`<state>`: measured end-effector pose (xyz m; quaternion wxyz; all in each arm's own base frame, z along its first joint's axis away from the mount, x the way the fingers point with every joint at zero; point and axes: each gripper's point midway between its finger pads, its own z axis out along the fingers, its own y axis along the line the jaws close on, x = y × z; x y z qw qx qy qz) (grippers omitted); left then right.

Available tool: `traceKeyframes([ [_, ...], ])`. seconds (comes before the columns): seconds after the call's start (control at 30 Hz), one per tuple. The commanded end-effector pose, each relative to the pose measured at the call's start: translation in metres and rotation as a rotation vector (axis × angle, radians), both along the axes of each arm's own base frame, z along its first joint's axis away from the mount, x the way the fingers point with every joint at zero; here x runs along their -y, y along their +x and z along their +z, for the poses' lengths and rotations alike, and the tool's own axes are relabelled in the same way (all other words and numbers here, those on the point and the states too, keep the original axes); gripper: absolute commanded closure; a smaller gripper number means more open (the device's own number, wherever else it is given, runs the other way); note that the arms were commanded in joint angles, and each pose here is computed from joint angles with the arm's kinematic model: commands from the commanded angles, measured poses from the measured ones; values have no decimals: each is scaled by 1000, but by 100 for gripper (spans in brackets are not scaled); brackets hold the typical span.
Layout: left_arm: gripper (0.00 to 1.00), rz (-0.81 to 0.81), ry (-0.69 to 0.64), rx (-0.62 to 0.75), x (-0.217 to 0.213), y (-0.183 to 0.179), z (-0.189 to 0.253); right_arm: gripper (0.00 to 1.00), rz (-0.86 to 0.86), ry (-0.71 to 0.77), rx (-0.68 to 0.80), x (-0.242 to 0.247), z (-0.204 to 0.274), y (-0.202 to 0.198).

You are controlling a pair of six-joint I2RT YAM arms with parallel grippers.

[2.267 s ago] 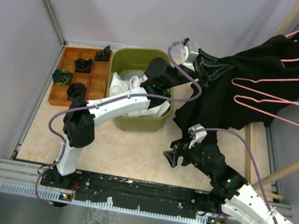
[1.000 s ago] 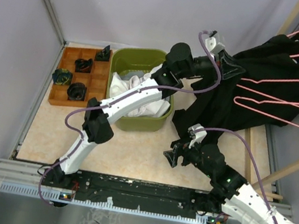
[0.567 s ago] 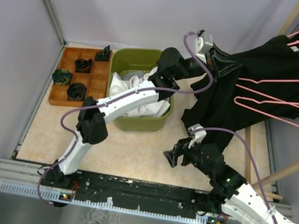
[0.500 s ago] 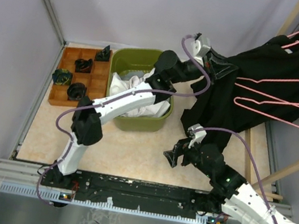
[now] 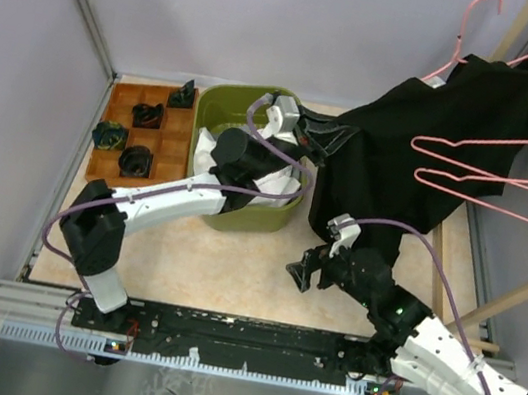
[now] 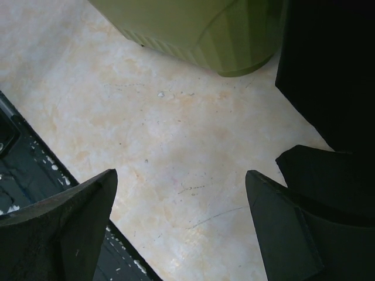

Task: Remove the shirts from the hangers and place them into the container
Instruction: Pick up the hanger from the clothesline.

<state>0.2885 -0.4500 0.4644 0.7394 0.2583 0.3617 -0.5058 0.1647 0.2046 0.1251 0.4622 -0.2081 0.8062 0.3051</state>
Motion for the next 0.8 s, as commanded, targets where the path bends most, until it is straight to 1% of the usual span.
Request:
traceKeyframes([
  [0.0,100,150,-114,77,-53,-9,32,10,31,98,89,-14,56,5],
  [0.1,100,226,-63,36,-69,-3,5,10,11,114,101,-13,67,8],
  [0.23,100,216,6,0,-83,-17,-32,10,-8,141,100,-12,89,9],
  [0.3,100,247,-17,-62,-100,-18,-47,10,-5,164,110,-13,104,8],
  [0.37,100,250,-30,-93,-112,-25,-62,12,-16,190,127,-13,121,10],
  [0.5,100,233,6,-123,-121,-36,-80,14,-187,198,91,5,140,27],
  [0.6,100,260,29,-142,-135,-41,-94,13,-214,194,88,4,157,33],
  [0.67,100,242,68,-137,-135,-48,-102,14,-223,218,79,1,170,35],
  [0.77,100,183,188,-141,-128,-59,-124,14,-306,265,52,4,189,44],
])
